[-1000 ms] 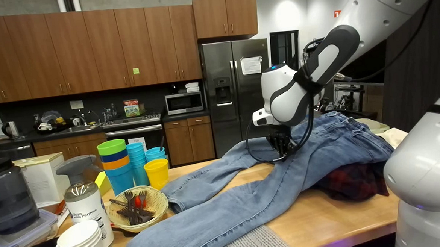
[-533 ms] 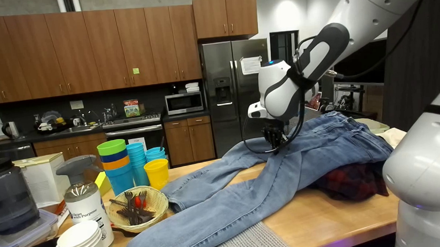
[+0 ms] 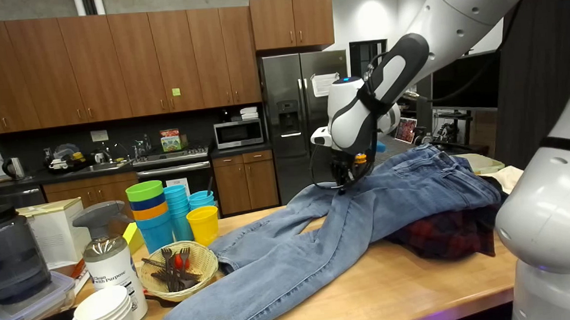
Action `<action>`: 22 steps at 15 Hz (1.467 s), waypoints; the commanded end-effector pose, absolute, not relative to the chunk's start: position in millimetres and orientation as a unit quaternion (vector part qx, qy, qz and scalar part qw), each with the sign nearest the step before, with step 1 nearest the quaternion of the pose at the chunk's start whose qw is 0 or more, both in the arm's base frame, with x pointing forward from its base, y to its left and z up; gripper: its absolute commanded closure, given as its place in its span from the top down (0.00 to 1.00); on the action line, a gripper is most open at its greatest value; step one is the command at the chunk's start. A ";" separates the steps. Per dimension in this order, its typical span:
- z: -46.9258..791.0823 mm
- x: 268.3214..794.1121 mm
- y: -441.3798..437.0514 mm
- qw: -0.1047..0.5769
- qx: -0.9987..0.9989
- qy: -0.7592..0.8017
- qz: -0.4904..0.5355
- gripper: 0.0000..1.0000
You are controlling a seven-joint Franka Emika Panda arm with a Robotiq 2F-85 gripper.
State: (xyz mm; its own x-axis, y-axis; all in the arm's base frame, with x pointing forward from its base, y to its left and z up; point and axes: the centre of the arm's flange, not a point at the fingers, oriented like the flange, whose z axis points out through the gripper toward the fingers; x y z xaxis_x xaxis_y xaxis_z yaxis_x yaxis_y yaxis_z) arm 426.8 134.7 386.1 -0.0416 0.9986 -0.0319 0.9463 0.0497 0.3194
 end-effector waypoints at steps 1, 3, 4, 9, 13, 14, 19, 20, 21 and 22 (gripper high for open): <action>387.9 447.5 147.1 0.126 0.703 0.687 0.133 0.01; 387.4 451.6 148.6 0.125 0.712 0.677 0.137 0.01; 386.7 453.7 149.3 0.124 0.717 0.672 0.137 0.01; 386.2 458.1 152.6 0.117 0.729 0.662 0.134 0.47; 386.8 455.1 157.0 0.118 0.736 0.653 0.134 0.73; 387.5 453.2 158.1 0.115 0.741 0.647 0.137 0.81; 405.7 429.6 161.1 0.095 0.776 0.608 0.138 1.00; 410.6 424.7 158.9 0.093 0.784 0.598 0.134 1.00; 415.4 420.6 156.1 0.091 0.791 0.590 0.132 1.00; 420.1 417.7 151.5 0.089 0.800 0.579 0.134 1.00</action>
